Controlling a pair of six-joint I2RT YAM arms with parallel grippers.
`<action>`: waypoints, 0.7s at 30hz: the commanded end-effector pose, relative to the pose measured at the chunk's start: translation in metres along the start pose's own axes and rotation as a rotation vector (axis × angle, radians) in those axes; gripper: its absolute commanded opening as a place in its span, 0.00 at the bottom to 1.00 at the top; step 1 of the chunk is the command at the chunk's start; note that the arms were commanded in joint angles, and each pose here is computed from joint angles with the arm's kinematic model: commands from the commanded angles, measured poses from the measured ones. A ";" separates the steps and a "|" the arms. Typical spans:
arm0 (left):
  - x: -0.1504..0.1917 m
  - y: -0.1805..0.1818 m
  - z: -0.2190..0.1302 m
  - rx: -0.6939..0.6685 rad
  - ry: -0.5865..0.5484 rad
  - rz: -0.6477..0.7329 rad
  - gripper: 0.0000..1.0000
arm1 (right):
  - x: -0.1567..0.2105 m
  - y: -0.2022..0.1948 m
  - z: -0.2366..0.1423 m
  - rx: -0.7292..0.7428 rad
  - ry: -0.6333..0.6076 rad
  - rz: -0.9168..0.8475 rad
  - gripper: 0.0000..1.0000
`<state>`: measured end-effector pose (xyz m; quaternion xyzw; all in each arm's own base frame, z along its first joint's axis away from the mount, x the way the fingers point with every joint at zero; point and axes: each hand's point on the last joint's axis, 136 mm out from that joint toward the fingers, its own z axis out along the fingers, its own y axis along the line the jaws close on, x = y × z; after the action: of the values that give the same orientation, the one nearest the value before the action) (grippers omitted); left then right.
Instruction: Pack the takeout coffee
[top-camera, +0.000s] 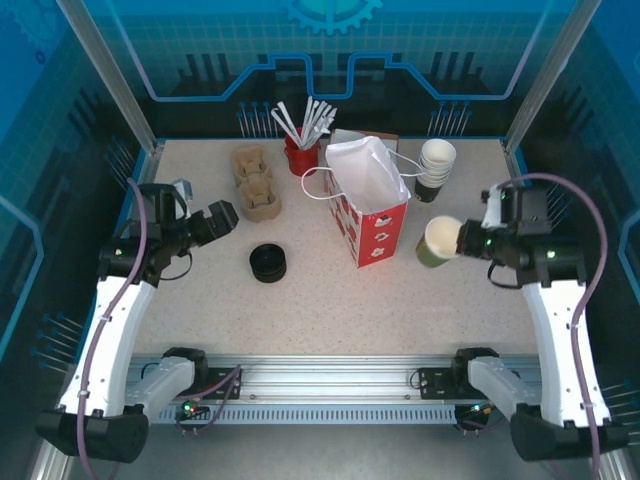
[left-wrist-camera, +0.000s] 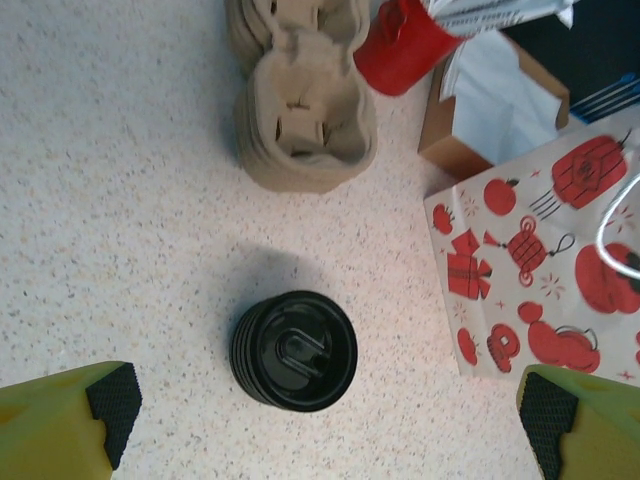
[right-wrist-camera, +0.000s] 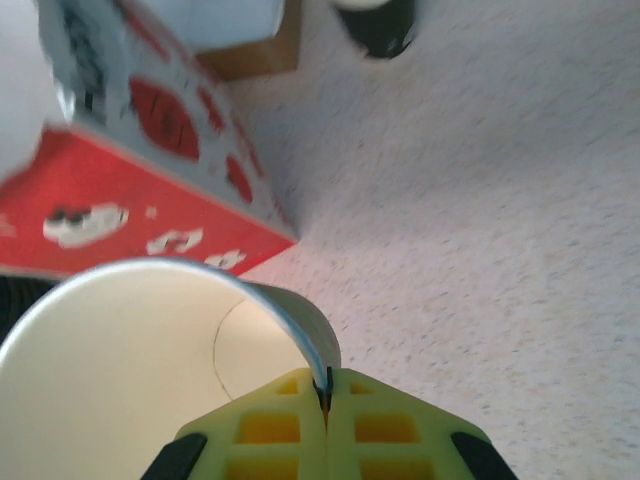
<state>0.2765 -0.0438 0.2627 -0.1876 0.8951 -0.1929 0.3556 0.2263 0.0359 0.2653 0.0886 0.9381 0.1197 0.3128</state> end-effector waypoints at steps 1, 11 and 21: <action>0.013 -0.003 0.009 0.033 0.038 -0.021 0.98 | 0.016 0.024 0.012 -0.106 -0.036 -0.021 0.00; 0.037 0.014 0.036 0.001 0.103 -0.053 0.98 | 0.075 0.071 0.057 -0.112 -0.007 -0.147 0.00; 0.047 0.023 0.058 -0.031 0.156 -0.085 0.97 | 0.106 0.132 0.101 -0.154 0.059 -0.245 0.00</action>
<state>0.2784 -0.0528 0.1884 -0.2116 0.9173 -0.1927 0.2767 0.2046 0.1855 0.1591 -0.0685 0.9477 0.1401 0.2783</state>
